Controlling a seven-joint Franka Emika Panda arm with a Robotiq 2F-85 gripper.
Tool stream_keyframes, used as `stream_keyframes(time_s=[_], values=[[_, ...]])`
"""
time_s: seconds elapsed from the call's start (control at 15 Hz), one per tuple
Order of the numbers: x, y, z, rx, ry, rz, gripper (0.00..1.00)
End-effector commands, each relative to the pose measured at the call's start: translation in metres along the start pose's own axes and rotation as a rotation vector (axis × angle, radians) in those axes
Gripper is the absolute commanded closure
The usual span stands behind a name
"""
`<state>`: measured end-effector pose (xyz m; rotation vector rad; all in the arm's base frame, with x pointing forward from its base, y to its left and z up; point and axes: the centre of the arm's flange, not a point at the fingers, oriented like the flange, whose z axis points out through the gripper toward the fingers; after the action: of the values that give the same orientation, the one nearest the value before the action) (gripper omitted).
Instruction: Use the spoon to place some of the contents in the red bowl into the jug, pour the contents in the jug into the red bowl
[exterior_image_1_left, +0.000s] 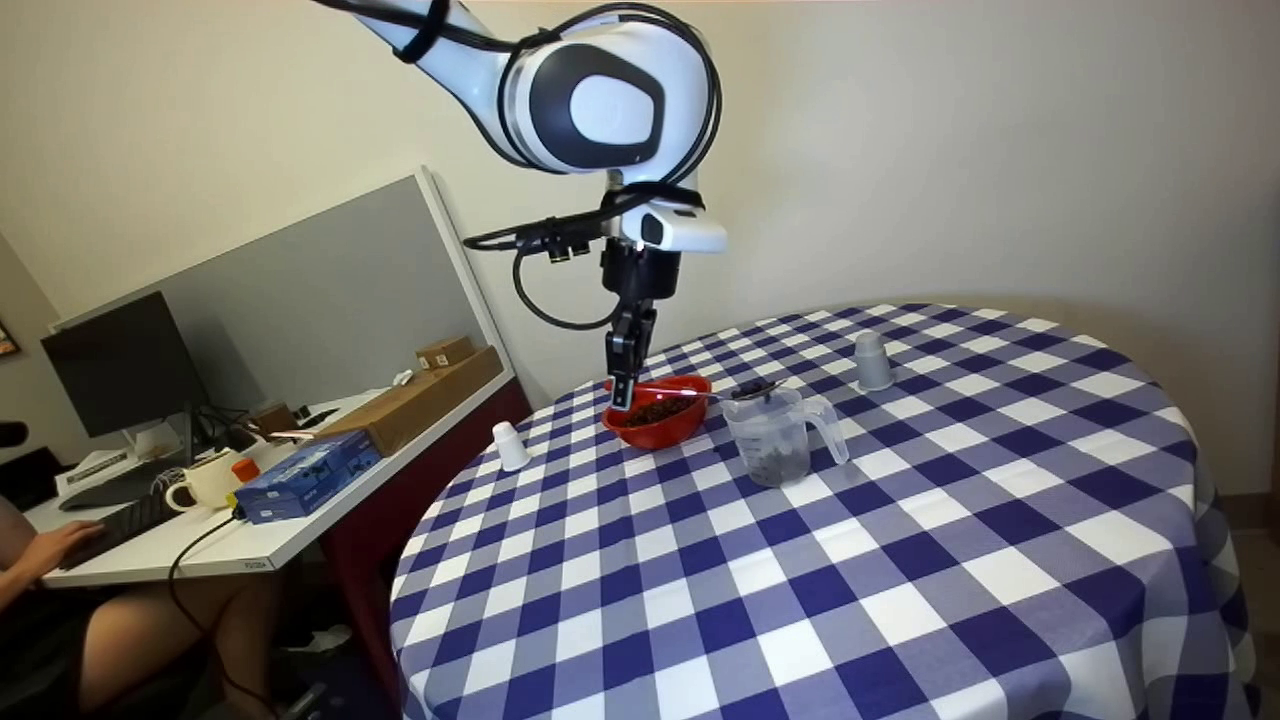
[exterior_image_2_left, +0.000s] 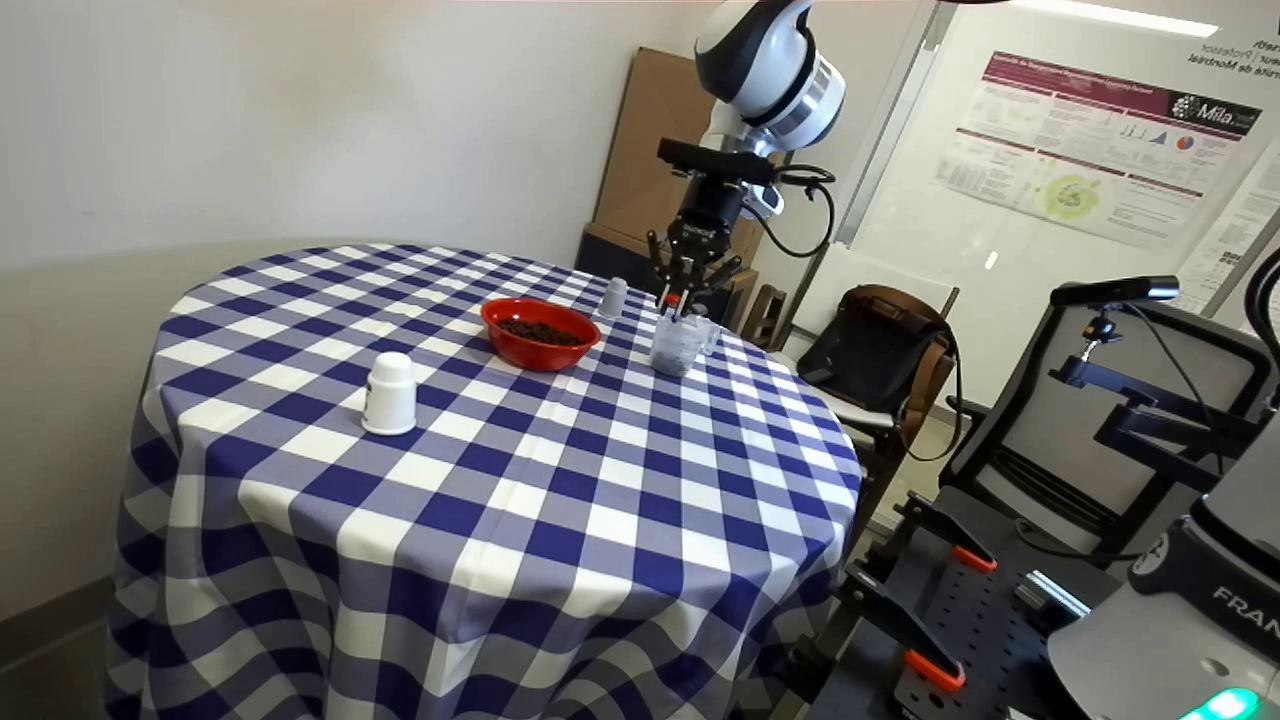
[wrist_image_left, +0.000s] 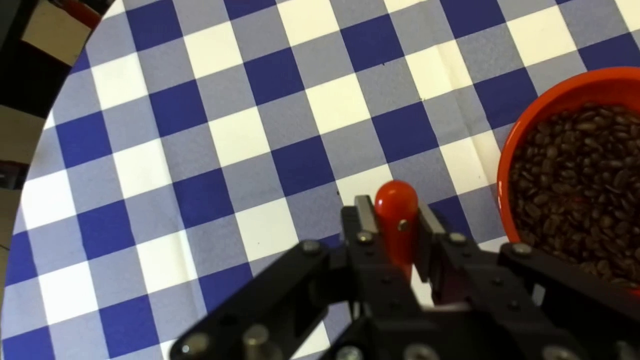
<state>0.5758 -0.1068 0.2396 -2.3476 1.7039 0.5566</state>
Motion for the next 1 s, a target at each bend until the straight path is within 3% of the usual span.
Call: stream_keyframes(time_s=[0.0, 0.93], values=[[-0.0021, -0.0105, -0.005, -0.051, 0.02, 0.008, 0.91], [-0.0079, -0.0115, 0.003, -0.249, 0.103, 0.014, 0.91]])
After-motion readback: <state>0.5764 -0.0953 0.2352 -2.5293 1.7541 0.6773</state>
